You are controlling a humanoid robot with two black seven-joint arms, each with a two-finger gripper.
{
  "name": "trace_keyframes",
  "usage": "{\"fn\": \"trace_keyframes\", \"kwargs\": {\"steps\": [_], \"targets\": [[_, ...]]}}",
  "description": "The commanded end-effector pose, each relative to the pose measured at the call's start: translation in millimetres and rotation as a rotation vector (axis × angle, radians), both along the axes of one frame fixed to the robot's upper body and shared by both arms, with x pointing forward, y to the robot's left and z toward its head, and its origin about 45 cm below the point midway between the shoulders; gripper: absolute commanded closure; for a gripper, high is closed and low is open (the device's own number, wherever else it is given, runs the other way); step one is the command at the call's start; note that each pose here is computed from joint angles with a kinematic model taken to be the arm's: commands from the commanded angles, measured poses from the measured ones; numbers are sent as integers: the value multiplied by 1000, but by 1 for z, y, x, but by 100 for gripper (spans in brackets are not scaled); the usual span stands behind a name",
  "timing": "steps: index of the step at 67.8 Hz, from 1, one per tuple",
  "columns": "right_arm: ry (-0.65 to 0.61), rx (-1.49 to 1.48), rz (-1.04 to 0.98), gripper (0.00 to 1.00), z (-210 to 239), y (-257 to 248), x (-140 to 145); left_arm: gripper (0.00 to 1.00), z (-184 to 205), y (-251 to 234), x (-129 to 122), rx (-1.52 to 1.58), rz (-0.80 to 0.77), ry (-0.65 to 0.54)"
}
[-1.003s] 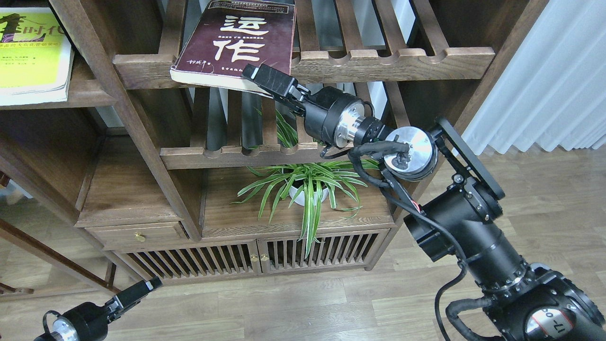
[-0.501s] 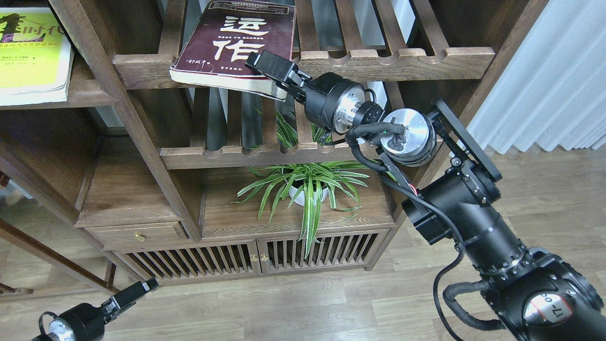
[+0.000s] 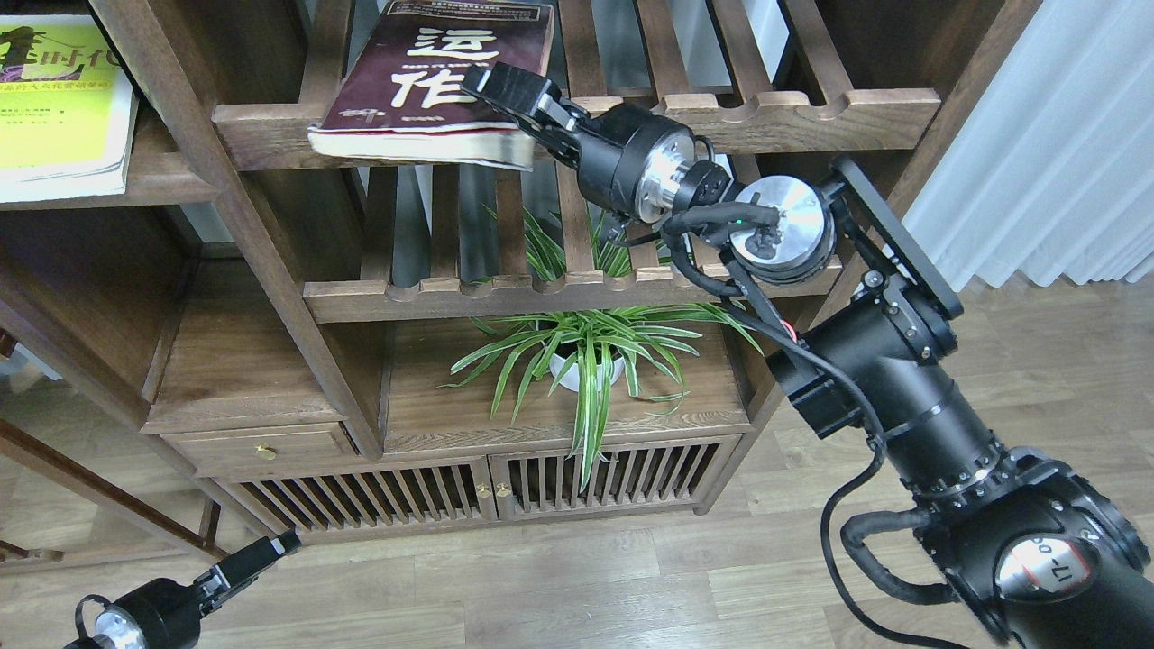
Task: Organize books on shelf
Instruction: 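Grasp the maroon book's lower edge with the right gripper and pull it out, then lower the maroon book and grasp it with the left gripper too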
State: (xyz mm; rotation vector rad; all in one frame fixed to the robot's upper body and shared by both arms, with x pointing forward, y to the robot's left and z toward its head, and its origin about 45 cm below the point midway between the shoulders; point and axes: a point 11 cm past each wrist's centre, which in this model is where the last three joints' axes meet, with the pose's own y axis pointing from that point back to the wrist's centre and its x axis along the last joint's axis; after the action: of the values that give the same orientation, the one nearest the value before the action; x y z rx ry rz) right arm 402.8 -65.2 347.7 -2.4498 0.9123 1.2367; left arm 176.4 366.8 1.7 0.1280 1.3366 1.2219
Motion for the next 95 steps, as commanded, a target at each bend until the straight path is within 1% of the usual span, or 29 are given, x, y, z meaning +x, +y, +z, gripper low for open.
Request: {"fn": "trace_keyframes", "kwargs": {"steps": [1,17,31,35,36,37,39,46,56,61,69,75,83,84,91,95], "targets": [[7,13,17,97,-2,-2,-3,0,1,2,1,3,8,-4],[-34,95,65,97,-7,-9,-14,0,1,2,2,2,10,-6],[-61,255,113,97,-24,-26,-40,0,1,3,3,1,14,-10],[-60,297,128,97,-34,-29,-50,0,4,3,8,-4,31,-26],[-61,312,133,97,-38,-31,-54,0,6,1,11,-13,38,-37],[-58,348,141,97,-47,-35,-64,0,12,0,20,-29,58,-66],[-52,373,148,97,-54,-36,-71,0,16,-1,26,-41,72,-85],[-42,445,165,98,-71,-40,-89,0,29,-11,40,-90,85,-134],[-13,497,185,98,-97,-40,-114,0,51,-47,48,-204,44,-179],[13,507,202,98,-109,-35,-127,0,77,-77,53,-307,4,-225],[35,505,210,98,-116,-32,-133,0,118,-110,61,-441,-28,-301],[33,506,207,98,-116,-33,-132,0,138,-123,66,-506,-34,-336],[36,504,209,98,-117,-32,-133,0,155,-123,77,-533,-17,-387],[39,504,209,98,-118,-32,-133,0,165,-120,86,-545,-2,-427],[44,500,206,98,-120,-32,-133,0,183,-115,99,-564,30,-494],[51,497,204,98,-122,-32,-133,0,198,-108,110,-579,75,-554]]}}
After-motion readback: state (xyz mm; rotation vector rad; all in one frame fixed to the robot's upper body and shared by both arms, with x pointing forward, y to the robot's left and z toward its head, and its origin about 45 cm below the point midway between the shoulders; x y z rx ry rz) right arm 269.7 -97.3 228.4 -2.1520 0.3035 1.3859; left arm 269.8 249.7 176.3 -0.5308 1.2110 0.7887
